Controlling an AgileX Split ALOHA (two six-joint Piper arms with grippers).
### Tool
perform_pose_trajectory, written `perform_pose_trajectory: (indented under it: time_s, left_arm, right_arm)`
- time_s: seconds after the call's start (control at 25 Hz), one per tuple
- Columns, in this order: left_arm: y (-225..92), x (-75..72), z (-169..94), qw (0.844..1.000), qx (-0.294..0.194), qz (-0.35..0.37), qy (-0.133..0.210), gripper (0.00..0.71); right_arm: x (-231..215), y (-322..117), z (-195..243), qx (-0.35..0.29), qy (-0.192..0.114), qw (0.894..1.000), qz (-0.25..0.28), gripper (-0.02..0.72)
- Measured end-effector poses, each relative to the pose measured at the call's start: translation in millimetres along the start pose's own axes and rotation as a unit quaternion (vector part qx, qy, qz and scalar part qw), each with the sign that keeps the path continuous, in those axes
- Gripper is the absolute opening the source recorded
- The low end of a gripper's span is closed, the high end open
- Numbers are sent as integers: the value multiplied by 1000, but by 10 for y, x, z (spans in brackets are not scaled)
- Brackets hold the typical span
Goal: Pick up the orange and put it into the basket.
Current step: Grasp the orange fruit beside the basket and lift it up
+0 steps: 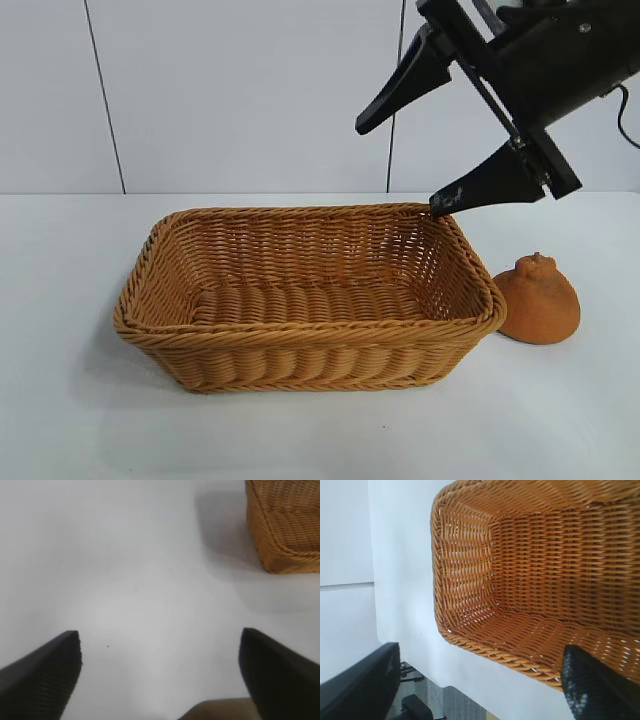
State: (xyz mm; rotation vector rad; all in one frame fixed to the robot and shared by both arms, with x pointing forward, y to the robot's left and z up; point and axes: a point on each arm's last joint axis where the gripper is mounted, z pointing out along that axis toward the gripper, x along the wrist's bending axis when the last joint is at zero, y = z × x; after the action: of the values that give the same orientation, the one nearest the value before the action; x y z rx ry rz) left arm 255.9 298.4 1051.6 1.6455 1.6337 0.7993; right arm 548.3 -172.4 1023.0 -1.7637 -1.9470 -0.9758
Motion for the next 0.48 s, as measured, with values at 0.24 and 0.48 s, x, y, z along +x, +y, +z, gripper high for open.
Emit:
perform_pose_trajectory:
  time_s: [0.24,0.48]
  left_arm:
    - [-84,-2,-137,999,-53,2,-1,613]
    - [-128,-3,-194,997,-76,2,-2,613]
  right_arm:
    - [35,223,-302,5,-141,990,-27,598]
    - [-7,367,-577,-6,-262,964,-52,598]
